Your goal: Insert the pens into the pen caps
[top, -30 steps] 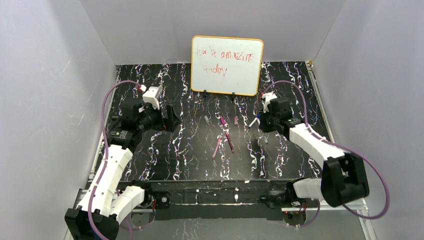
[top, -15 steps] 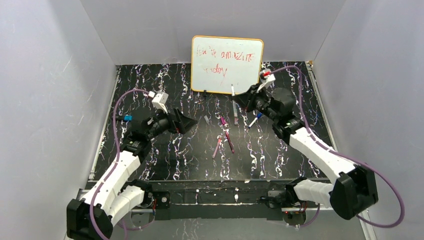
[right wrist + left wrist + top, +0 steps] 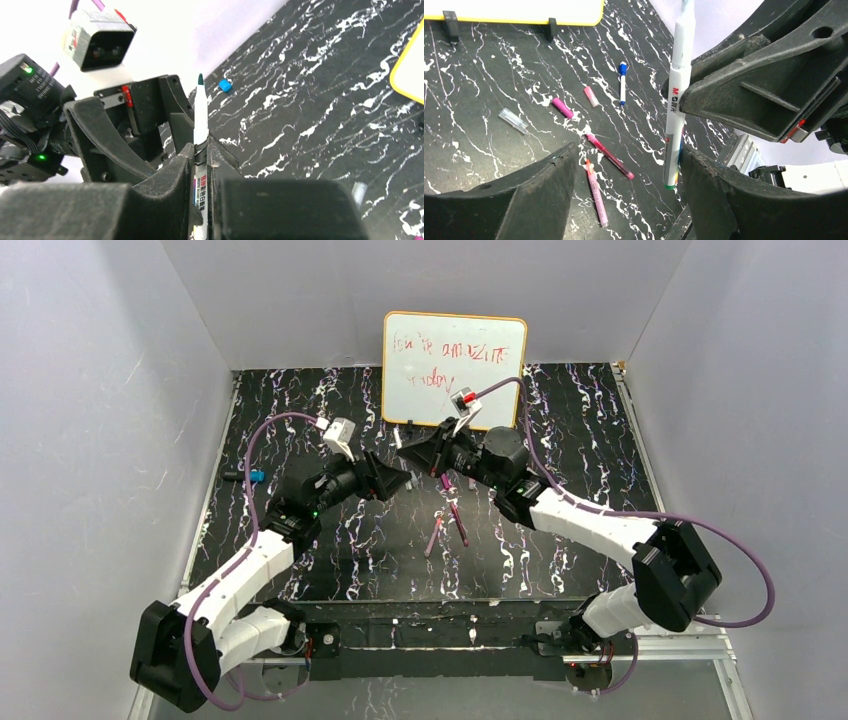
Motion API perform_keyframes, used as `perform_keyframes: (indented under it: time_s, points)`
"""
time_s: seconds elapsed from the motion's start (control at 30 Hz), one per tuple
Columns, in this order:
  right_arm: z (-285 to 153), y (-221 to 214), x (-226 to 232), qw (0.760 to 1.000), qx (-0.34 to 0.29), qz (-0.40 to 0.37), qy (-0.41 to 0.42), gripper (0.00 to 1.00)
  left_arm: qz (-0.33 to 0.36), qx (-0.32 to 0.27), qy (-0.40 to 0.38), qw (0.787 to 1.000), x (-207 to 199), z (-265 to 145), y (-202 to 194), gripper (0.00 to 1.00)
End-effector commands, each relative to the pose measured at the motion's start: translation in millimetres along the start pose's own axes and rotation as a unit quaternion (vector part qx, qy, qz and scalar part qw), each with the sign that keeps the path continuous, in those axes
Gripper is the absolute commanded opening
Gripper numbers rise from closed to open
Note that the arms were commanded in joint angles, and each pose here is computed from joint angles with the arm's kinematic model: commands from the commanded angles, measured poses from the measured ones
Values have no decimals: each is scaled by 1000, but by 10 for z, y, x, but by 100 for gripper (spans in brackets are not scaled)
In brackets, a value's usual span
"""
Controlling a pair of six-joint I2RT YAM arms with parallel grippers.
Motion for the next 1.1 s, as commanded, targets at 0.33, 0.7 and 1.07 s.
perform_keyframes:
  time_s: [0.33, 0.7, 1.07]
  points:
    - [312, 245, 442, 997, -55, 2, 63, 7, 7, -23, -34, 999, -159, 67, 87, 46]
    - [284, 231, 335, 997, -68, -4, 34, 7, 0, -6, -22, 1000, -77, -7, -74, 34]
    - [278, 166, 280, 997, -67, -1, 25, 7, -8, -2, -17, 1000, -26, -45, -162, 0]
Point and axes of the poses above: each gripper's point midway between its finger pads, its own z axis out along the fingers, its own x axis along the line the jaws close on, y = z × x, the point moved 1 cm from there along -z, back along the fingers, and after that the axes turned 5 degrees about -z, right-handed, at the moved point
